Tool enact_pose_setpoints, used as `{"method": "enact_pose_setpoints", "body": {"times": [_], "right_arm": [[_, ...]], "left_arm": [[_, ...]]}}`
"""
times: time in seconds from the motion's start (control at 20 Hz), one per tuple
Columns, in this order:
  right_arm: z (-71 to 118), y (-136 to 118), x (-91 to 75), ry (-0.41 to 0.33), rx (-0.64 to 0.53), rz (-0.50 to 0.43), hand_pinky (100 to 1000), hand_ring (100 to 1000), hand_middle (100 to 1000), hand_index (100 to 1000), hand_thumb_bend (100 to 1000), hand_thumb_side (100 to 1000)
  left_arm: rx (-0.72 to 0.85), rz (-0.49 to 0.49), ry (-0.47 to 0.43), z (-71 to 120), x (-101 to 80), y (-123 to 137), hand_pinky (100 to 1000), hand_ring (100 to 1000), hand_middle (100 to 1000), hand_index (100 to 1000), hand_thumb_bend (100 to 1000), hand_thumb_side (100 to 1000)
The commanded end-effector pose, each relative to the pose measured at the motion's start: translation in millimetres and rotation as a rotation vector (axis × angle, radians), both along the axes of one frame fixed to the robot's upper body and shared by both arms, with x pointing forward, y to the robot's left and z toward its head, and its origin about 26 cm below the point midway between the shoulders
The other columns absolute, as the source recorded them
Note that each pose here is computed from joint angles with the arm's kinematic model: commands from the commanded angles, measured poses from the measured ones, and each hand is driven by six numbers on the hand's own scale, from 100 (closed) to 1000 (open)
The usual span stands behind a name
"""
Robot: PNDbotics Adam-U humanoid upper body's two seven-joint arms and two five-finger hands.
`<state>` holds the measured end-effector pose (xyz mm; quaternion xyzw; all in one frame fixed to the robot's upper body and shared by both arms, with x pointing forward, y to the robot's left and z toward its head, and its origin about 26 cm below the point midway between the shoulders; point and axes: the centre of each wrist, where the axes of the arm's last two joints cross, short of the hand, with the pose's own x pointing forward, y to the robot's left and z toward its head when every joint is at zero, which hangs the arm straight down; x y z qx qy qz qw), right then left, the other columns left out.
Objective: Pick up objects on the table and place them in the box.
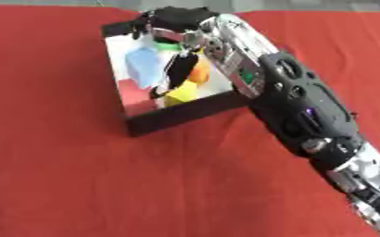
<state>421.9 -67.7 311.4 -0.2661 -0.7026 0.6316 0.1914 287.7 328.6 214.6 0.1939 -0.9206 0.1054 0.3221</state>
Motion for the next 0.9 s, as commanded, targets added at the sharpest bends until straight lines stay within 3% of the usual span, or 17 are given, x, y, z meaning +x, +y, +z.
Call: {"method": "enact_pose_setpoints", "body": {"times": [0.05,0.1,0.15,0.2,0.25,0.3,0.35,0.4,0.55,0.7,0.9], "right_arm": [[39.6,-30.0,-14.6,-0.062,0.186,0.0,825,853,807,955,467,284],[47.1,-40.6,-20.1,-0.053,0.274,0.012,822,850,795,951,502,228],[53.1,-50.7,-25.7,-0.035,0.359,0.031,822,849,793,949,485,227],[58.2,-63.3,-30.9,-0.013,0.46,0.046,812,837,775,916,313,214],[61.9,-74.3,-36.2,0.007,0.554,0.063,812,837,775,916,313,214],[63.8,-87.6,-40.7,0.027,0.659,0.075,807,830,777,898,160,246],[64.2,-99.2,-44.9,0.049,0.748,0.086,805,829,781,896,110,288],[62.8,-111.7,-48.7,0.07,0.834,0.094,806,829,783,895,100,385],[55.9,-142.8,-60.6,0.098,1.024,0.114,806,826,781,891,100,287],[42.8,-171.4,-73.3,0.066,1.149,0.106,799,814,767,878,218,187],[13.0,-196.7,-84.7,0.04,1.25,0.058,791,798,734,872,245,187]], "left_arm": [[0.021,0.009,-0.017,7.9,-3.4,2.3,639,696,664,746,490,603],[0.019,0.009,-0.013,7.0,-3.5,2.2,639,696,664,747,491,604],[0.018,0.009,-0.009,6.4,-3.6,2.0,639,696,664,747,491,604],[0.018,0.009,-0.006,5.7,-3.6,1.8,638,694,663,747,490,606],[0.018,0.008,-0.002,5.3,-3.6,1.6,638,694,663,747,490,606],[0.015,0.004,0.002,4.9,-3.5,0.9,637,692,662,746,490,607],[0.015,0.002,0.006,4.8,-3.3,0.5,637,692,662,746,490,608],[0.015,-0.001,0.012,4.9,-3.1,-0.2,636,691,661,746,489,608],[0.011,-0.01,0.023,5.4,-2.2,-2.4,635,691,662,746,490,610],[0.007,-0.019,0.032,4.9,-1.7,-4.1,633,688,659,746,489,613],[0.0,-0.017,0.041,3.2,-1.9,-4.4,631,687,658,746,491,614]]}}
